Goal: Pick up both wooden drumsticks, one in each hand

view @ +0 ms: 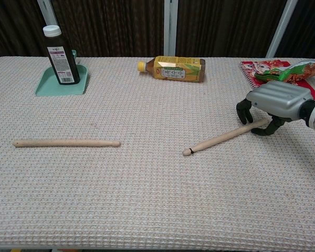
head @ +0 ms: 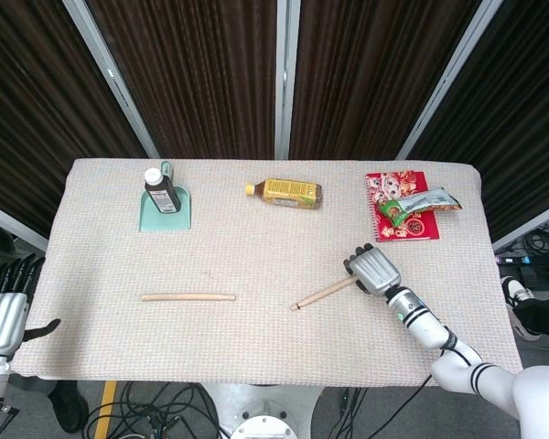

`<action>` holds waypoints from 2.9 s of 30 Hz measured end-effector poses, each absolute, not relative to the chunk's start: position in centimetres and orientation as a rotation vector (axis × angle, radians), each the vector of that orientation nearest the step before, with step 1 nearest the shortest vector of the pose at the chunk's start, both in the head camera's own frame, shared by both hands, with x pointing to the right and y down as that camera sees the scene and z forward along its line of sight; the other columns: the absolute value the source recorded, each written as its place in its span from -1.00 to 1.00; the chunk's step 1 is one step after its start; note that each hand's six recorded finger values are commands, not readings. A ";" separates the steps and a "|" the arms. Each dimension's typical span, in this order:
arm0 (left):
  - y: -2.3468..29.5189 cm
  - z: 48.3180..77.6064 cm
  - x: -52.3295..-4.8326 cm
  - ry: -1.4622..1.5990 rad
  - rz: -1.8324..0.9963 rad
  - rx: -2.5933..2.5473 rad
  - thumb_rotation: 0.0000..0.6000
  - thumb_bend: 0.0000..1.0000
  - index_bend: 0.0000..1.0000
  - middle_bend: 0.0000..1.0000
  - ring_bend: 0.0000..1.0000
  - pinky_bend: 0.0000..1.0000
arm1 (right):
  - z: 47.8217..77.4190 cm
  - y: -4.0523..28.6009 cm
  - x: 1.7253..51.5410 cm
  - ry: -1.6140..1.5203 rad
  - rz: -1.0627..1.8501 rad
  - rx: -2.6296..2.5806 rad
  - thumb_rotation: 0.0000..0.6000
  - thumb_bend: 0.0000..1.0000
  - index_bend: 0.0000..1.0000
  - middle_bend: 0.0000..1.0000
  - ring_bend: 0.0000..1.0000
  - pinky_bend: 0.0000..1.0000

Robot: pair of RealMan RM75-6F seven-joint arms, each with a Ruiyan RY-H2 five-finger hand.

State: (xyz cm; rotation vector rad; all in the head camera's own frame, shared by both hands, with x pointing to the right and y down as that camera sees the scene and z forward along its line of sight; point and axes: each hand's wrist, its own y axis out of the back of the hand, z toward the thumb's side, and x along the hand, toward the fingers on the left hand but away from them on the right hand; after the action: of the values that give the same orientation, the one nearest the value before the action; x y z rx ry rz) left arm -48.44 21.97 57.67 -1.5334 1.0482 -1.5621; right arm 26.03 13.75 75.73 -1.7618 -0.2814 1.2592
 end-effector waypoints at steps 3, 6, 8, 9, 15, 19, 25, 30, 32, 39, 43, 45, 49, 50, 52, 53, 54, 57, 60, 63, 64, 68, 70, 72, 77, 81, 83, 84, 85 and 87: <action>22.0 57.7 -48.5 1.050 -1.564 -1.534 1.00 -1.00 -0.91 -0.96 -1.00 -0.93 | 75.9 13.8 25.9 -0.271 1.263 -1.759 1.00 -0.48 0.00 0.00 -0.38 -0.38; 22.1 57.7 -48.6 1.054 -1.564 -1.533 1.00 -1.00 -0.91 -0.96 -1.00 -0.93 | 76.0 13.8 25.8 -0.266 1.263 -1.761 1.00 -0.37 0.03 0.02 -0.36 -0.38; 22.1 57.7 -48.7 1.056 -1.561 -1.531 1.00 -1.00 -0.91 -0.96 -1.00 -0.93 | 76.0 13.8 25.7 -0.267 1.261 -1.763 1.00 -0.33 0.05 0.04 -0.34 -0.37; 22.1 57.7 -48.7 1.056 -1.559 -1.531 1.00 -1.00 -0.91 -0.96 -1.00 -0.93 | 75.9 13.8 25.7 -0.268 1.260 -1.762 1.00 -0.32 0.06 0.04 -0.34 -0.37; 21.8 57.7 -48.5 1.043 -1.548 -1.537 1.00 -1.00 -0.91 -0.96 -1.00 -0.93 | 75.6 13.6 25.9 -0.275 1.256 -1.753 1.00 -0.31 0.15 0.10 -0.29 -0.34; 21.3 57.9 -47.9 1.019 -1.530 -1.554 1.00 -1.00 -0.88 -0.96 -1.00 -0.93 | 75.0 13.5 25.9 -0.299 1.240 -1.753 1.00 -0.23 0.37 0.24 -0.13 -0.22; 19.6 58.6 -46.5 1.002 -1.478 -1.602 1.00 -1.00 -0.71 -0.69 -0.81 -0.73 | 73.7 13.0 26.4 -0.393 1.220 -1.793 1.00 -0.16 0.56 0.36 -0.01 -0.10; 17.9 60.0 -44.8 0.967 -1.448 -1.673 1.00 -1.00 -0.43 -0.46 -0.34 -0.23 | 71.6 12.3 27.1 -0.523 1.197 -1.863 1.00 -0.16 0.58 0.36 0.00 -0.08; 16.8 60.8 -43.5 0.942 -1.432 -1.705 1.00 -1.00 -0.38 -0.36 -0.13 0.05 | 70.6 12.0 27.4 -0.565 1.188 -1.880 1.00 -0.16 0.58 0.36 0.00 -0.08; 13.8 64.0 -38.2 0.865 -1.403 -1.769 1.00 -0.95 -0.22 -0.12 0.36 0.51 | 65.7 9.5 29.6 -0.725 1.188 -1.889 1.00 -0.16 0.57 0.36 -0.01 -0.08; 13.6 66.6 -34.9 0.802 -1.422 -1.821 1.00 -0.82 -0.17 -0.05 0.46 0.59 | 63.5 8.6 31.1 -0.785 1.219 -1.856 1.00 -0.16 0.57 0.36 -0.01 -0.08; 13.8 67.3 -33.9 0.774 -1.426 -1.826 1.00 -0.77 -0.14 -0.03 0.50 0.63 | 62.7 8.3 31.9 -0.805 1.240 -1.839 1.00 -0.16 0.57 0.36 -0.01 -0.08; 15.2 68.7 -32.2 0.707 -1.448 -1.827 1.00 -0.70 -0.13 -0.01 0.55 0.65 | 62.2 8.3 32.8 -0.818 1.276 -1.823 1.00 -0.16 0.55 0.36 -0.01 -0.08; 15.7 69.0 -31.9 0.696 -1.455 -1.829 1.00 -0.69 -0.13 -0.01 0.55 0.66 | 62.3 8.4 32.9 -0.817 1.281 -1.823 1.00 -0.16 0.55 0.36 -0.01 -0.08; 16.6 69.6 -31.5 0.684 -1.473 -1.828 1.00 -0.67 -0.12 -0.01 0.56 0.66 | 62.4 8.6 33.1 -0.812 1.291 -1.826 1.00 -0.16 0.55 0.36 -0.01 -0.08; 16.9 69.7 -31.6 0.685 -1.481 -1.823 1.00 -0.66 -0.11 0.00 0.56 0.66 | 62.5 8.6 33.1 -0.809 1.295 -1.827 1.00 -0.16 0.55 0.36 -0.01 -0.08; 17.2 69.9 -31.7 0.686 -1.491 -1.818 1.00 -0.65 -0.11 0.00 0.56 0.66 | 62.6 8.7 33.2 -0.805 1.301 -1.827 1.00 -0.16 0.55 0.36 -0.01 -0.08; 17.8 70.4 -32.1 0.689 -1.526 -1.798 1.00 -0.60 -0.09 0.01 0.57 0.67 | 63.0 8.8 33.3 -0.796 1.314 -1.832 1.00 -0.16 0.54 0.36 -0.01 -0.08; 18.2 71.0 -32.3 0.687 -1.548 -1.791 1.00 -0.53 -0.09 0.02 0.58 0.68 | 63.4 8.9 33.3 -0.791 1.319 -1.836 1.00 -0.16 0.53 0.36 -0.01 -0.08; 18.3 71.6 -32.4 0.668 -1.566 -1.779 1.00 -0.45 -0.06 0.02 0.58 0.68 | 63.7 9.0 33.3 -0.786 1.324 -1.838 1.00 -0.16 0.53 0.36 -0.01 -0.08; 18.3 71.8 -32.4 0.656 -1.572 -1.774 1.00 -0.44 -0.05 0.02 0.58 0.68 | 63.8 9.0 33.3 -0.785 1.325 -1.841 1.00 -0.16 0.53 0.36 -0.01 -0.08; 18.5 72.4 -32.1 0.621 -1.587 -1.773 1.00 -0.43 -0.06 0.02 0.58 0.68 | 64.0 9.0 33.4 -0.783 1.331 -1.841 1.00 -0.16 0.53 0.36 -0.01 -0.08; 18.6 72.6 -32.0 0.609 -1.593 -1.776 1.00 -0.43 -0.06 0.02 0.58 0.68 | 64.1 9.1 33.5 -0.783 1.333 -1.843 1.00 -0.16 0.53 0.36 -0.01 -0.08; 18.7 72.7 -32.0 0.602 -1.595 -1.776 1.00 -0.43 -0.08 0.02 0.58 0.68 | 64.2 9.1 33.5 -0.782 1.336 -1.844 1.00 -0.16 0.53 0.36 -0.01 -0.08; 18.9 72.9 -32.1 0.586 -1.605 -1.771 1.00 -0.43 -0.09 0.02 0.58 0.68 | 64.5 9.2 33.7 -0.781 1.344 -1.846 1.00 -0.16 0.53 0.36 -0.01 -0.08; 19.0 73.2 -32.1 0.582 -1.613 -1.768 1.00 -0.43 -0.08 0.04 0.58 0.68 | 64.6 9.2 33.8 -0.780 1.349 -1.848 1.00 -0.16 0.53 0.36 -0.01 -0.08; 19.0 73.3 -32.2 0.577 -1.617 -1.766 1.00 -0.43 -0.06 0.05 0.59 0.68 | 64.7 9.3 33.9 -0.780 1.350 -1.850 1.00 -0.16 0.53 0.36 -0.01 -0.08; 19.0 73.3 -32.2 0.574 -1.618 -1.766 1.00 -0.43 -0.05 0.05 0.59 0.68 | 64.7 9.3 33.9 -0.778 1.350 -1.850 1.00 -0.16 0.53 0.36 -0.01 -0.08; 19.0 73.3 -32.2 0.572 -1.619 -1.769 1.00 -0.42 -0.04 0.06 0.59 0.68 | 64.7 9.3 33.9 -0.778 1.350 -1.850 1.00 -0.16 0.53 0.36 -0.01 -0.08; 19.0 73.3 -32.2 0.573 -1.618 -1.769 1.00 -0.40 -0.02 0.08 0.60 0.68 | 64.7 9.2 33.9 -0.778 1.351 -1.848 1.00 -0.16 0.53 0.36 -0.01 -0.08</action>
State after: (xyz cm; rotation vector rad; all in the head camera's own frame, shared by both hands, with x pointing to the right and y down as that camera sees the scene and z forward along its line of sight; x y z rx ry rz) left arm -32.16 19.01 73.34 -1.7692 0.5726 -1.6181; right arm 33.92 9.23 64.74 -1.8475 -0.7776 1.3506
